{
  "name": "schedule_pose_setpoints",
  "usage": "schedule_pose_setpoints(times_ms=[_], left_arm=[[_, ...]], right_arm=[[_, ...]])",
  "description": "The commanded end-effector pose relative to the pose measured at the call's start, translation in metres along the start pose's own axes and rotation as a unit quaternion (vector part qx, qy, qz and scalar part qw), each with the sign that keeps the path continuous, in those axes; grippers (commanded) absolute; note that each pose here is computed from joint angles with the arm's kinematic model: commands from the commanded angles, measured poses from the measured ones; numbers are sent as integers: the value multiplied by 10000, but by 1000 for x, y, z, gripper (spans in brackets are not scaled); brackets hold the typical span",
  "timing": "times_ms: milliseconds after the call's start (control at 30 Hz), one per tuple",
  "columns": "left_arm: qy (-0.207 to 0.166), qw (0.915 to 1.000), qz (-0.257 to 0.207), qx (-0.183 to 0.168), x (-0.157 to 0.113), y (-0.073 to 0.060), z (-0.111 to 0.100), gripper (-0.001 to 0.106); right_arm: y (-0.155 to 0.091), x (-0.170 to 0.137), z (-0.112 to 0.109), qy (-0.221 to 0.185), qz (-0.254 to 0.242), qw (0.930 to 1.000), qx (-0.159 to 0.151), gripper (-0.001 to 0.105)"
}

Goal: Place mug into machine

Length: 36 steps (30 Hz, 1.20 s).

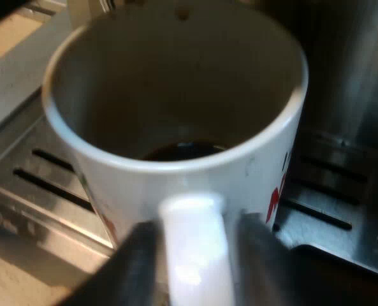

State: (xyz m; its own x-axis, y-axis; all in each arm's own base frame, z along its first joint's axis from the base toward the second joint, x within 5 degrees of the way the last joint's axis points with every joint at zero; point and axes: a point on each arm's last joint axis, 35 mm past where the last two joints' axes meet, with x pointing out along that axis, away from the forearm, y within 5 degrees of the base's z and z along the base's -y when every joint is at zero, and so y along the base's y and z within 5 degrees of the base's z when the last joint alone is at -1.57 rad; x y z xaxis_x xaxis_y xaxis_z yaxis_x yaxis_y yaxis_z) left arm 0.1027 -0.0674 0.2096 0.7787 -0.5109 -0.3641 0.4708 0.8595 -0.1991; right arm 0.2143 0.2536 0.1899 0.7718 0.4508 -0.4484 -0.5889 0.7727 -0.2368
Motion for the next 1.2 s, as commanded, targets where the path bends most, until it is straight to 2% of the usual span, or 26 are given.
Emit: schedule_pose_setpoints(times_ms=[33, 100, 200, 367, 533, 633, 700, 900, 1200], left_arm=[[-95, 9999, -34, -60, 0, -1, 2, 82], [-95, 9999, -34, -60, 0, -1, 2, 82], [-95, 9999, -34, -60, 0, -1, 2, 82], [-95, 9999, -34, -60, 0, -1, 2, 82], [-95, 9999, -34, -60, 0, -1, 2, 82], [-95, 9999, -34, -60, 0, -1, 2, 82], [-95, 9999, -34, -60, 0, -1, 2, 82], [-95, 9999, -34, -60, 0, -1, 2, 82], [-95, 9999, -34, -60, 0, -1, 2, 82]], right_arm=[[-3, -2, 12, -254, -67, 9996, 114, 56], [-4, -6, 14, -228, -278, 9993, 128, 62], [-3, -15, 17, -195, -727, 9971, 93, 63], [7, -30, 8, -68, -543, 9985, -93, 63], [17, -37, -17, 127, -377, 9988, -291, 63], [16, -39, -28, -11, -387, 9990, -220, 63], [16, -40, -27, -319, -405, 9986, -64, 63], [14, -28, -24, -784, -194, 9966, 187, 63], [14, 2, -31, -731, -325, 9965, 247, 63]])
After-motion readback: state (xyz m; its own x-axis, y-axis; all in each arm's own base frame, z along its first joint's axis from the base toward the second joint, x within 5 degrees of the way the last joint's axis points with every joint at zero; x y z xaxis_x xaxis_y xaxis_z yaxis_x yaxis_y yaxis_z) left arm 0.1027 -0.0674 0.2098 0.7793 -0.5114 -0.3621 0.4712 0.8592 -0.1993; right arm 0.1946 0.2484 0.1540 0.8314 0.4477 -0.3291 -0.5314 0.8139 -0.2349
